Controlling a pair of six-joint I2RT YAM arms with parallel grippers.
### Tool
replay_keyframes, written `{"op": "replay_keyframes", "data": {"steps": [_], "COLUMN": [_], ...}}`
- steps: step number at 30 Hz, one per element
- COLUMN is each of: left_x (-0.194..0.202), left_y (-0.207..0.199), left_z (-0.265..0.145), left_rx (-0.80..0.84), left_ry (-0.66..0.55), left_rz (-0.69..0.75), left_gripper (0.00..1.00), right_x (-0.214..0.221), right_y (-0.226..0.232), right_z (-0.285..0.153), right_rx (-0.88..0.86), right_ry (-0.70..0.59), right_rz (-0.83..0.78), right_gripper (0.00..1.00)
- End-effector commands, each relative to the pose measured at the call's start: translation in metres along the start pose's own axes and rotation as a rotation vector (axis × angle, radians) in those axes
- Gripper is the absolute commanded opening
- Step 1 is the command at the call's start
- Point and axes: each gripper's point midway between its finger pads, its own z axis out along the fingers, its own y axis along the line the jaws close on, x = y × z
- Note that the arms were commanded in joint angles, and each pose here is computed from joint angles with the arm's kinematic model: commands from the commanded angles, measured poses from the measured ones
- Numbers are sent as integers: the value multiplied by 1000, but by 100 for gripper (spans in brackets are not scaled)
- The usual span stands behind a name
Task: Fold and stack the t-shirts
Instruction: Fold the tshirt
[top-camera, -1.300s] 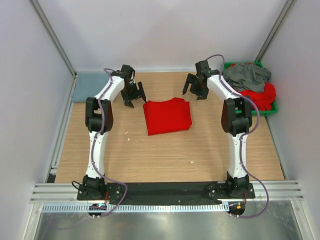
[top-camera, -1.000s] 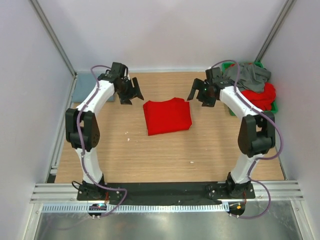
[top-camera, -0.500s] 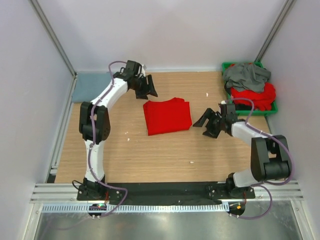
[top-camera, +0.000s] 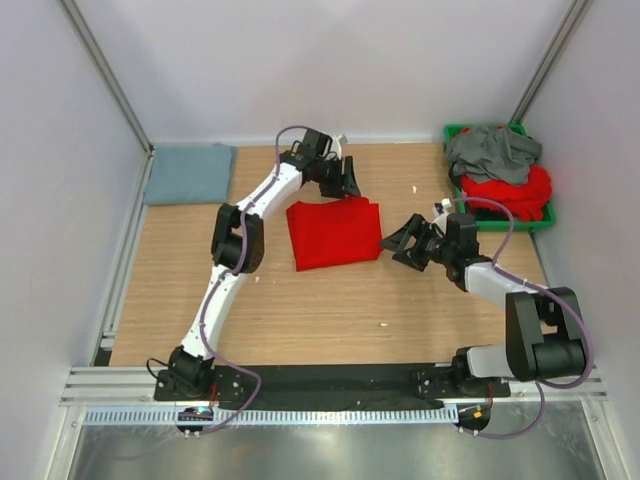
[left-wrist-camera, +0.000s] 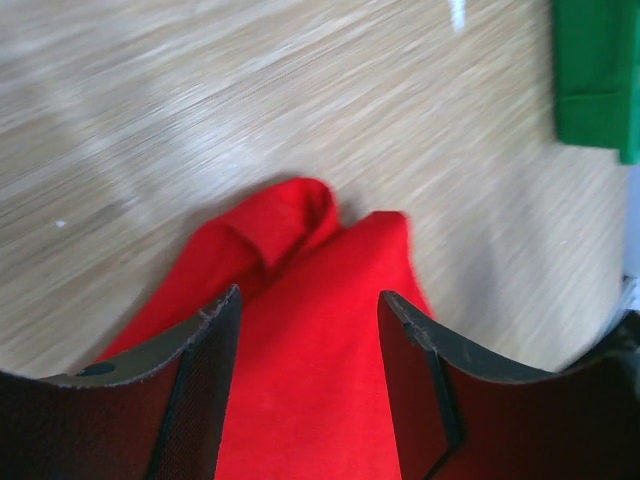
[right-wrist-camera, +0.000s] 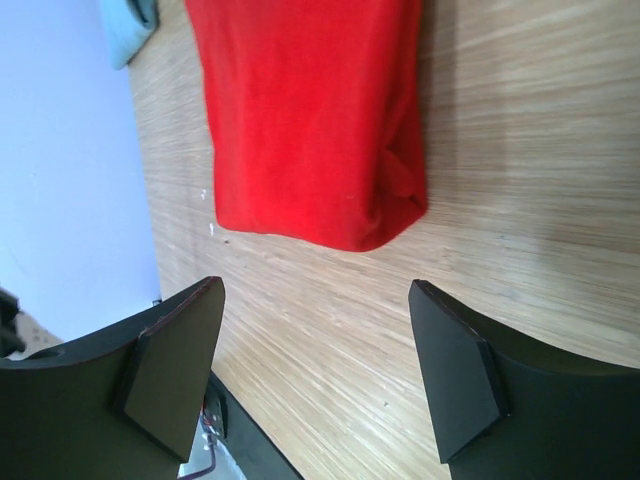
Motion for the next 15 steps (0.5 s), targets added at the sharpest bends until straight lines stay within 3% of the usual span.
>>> {"op": "replay_keyframes", "data": {"steps": [1,7,15], "left_x": [-5,14,24], "left_y": [-3,7,-10], "left_z": [-8,-4,-8], "left_rx": [35,12,14], "left_ry": [-5,50,61], "left_rz": [75,129,201], "left_gripper": [59,57,54], "right_x": [-10,-9,-2], "right_y": [27,32,22], "right_z": [-12,-19,-16], "right_rx": [-84,-81,-60], "right_ry": [-43,-45,-26], "right_rz": [-107,-132,-114], "right_gripper": [80,81,81]}}
